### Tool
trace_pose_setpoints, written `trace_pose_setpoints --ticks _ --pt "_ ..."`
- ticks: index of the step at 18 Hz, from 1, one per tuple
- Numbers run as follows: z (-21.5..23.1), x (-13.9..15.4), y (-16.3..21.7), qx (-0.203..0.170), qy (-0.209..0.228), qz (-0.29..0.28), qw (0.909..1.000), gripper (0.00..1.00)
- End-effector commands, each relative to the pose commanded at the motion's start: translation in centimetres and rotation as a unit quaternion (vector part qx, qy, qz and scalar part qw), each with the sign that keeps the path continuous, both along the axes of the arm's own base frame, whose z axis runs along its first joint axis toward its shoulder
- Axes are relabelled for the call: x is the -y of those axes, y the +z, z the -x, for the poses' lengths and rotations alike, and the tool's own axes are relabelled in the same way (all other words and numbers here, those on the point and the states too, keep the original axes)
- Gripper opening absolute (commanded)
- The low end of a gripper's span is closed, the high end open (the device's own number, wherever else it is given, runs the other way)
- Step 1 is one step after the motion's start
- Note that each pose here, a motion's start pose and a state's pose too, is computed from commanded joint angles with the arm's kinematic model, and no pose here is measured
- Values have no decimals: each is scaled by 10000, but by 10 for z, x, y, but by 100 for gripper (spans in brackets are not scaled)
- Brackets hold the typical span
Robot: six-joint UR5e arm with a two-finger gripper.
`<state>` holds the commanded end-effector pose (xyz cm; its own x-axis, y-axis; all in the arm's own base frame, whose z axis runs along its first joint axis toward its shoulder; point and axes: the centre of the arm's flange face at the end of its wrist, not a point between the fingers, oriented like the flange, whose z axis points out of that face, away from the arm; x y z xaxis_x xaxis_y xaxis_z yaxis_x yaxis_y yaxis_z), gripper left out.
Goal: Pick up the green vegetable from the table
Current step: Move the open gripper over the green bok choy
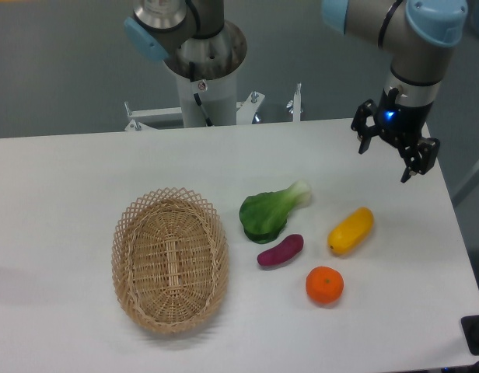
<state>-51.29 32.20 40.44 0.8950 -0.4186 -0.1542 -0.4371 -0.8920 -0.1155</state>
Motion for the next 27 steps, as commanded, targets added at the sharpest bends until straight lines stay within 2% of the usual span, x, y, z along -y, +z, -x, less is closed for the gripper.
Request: trace_pose_setpoints --ticks 13,22,24,27 --pt "-15 7 -24 167 8 55 9998 100" --pt "-45 14 -92 56 -7 26 10000 100" --pt "-49 11 -103 139 -82 123 9998 100" --pt "-62 -8 -131 168 -433 755 9961 100"
